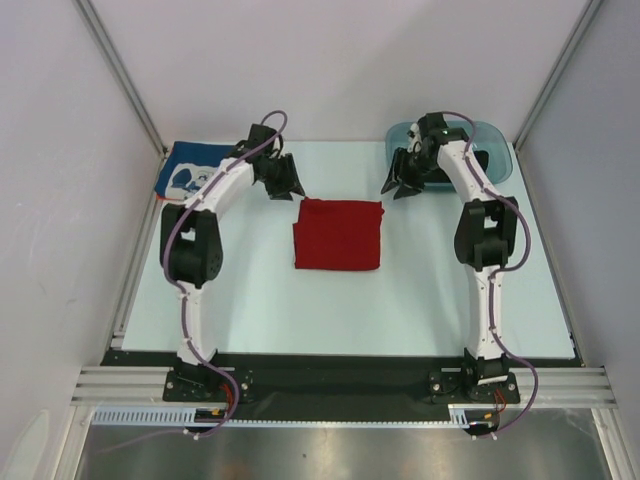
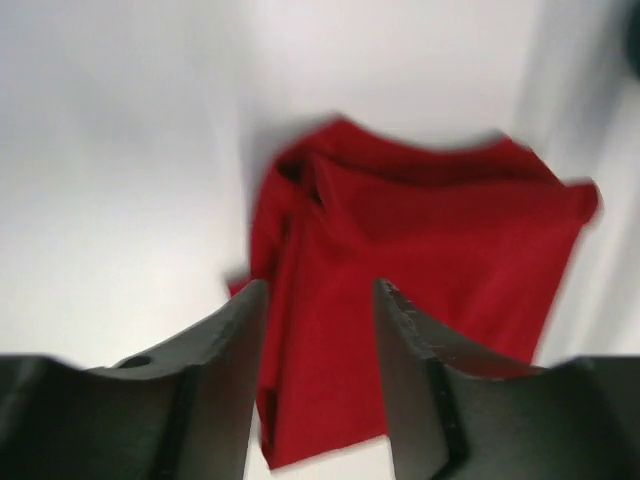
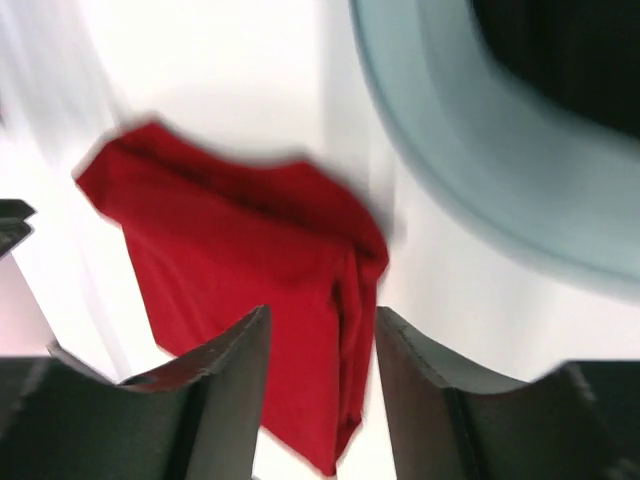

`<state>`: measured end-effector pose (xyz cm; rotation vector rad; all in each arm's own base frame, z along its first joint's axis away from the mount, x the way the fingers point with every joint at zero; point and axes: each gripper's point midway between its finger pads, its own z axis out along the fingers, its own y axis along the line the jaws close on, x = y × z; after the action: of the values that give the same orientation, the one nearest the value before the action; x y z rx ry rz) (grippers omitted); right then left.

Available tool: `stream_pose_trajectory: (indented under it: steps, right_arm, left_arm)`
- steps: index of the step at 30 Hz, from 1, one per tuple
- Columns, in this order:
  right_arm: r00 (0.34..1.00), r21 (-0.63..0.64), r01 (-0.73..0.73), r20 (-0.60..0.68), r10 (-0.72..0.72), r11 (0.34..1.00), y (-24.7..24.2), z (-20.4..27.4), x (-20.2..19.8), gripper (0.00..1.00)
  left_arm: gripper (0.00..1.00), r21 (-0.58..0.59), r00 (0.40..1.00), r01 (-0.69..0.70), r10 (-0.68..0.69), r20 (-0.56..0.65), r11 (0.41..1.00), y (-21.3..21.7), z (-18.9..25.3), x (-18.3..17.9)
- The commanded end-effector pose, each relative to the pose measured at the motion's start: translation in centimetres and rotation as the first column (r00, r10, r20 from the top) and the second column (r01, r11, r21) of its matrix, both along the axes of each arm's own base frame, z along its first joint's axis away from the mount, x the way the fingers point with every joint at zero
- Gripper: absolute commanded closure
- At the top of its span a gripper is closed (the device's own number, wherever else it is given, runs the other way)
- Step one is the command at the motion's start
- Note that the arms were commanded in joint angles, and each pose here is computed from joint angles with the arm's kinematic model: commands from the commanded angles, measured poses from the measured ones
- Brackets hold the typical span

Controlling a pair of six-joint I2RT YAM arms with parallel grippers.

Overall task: Fold and stack the t-shirts
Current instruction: Fold the tshirt

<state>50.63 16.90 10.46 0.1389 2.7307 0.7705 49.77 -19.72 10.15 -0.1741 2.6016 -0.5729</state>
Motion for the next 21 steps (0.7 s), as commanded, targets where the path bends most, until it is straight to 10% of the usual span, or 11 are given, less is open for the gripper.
stream_pose_trajectory:
  steps: [1, 9, 21]
  right_arm:
    - [0.996, 0.0, -0.078, 0.042, 0.078, 0.997, 1.6, 4.3, -3.6, 0.52]
    - [0.994, 0.146, -0.09, 0.079, 0.08, 0.985, 8.2, 3.7, -4.9, 0.87]
    - [0.994, 0.182, 0.036, 0.096, -0.054, 0.983, 6.2, -2.3, -0.1, 0.99]
  left_arm:
    - [0.55, -0.188, 0.977, 0.137, -0.102, 0.184, 0.972, -3.8, 7.7, -1.7]
    - [0.74, -0.405, 0.969, 0.244, -0.209, 0.128, 0.881, -9.4, 5.0, -5.0]
    - [0.83, -0.386, 0.979, 0.204, -0.182, 0.092, 0.9, -10.0, -1.6, -0.7]
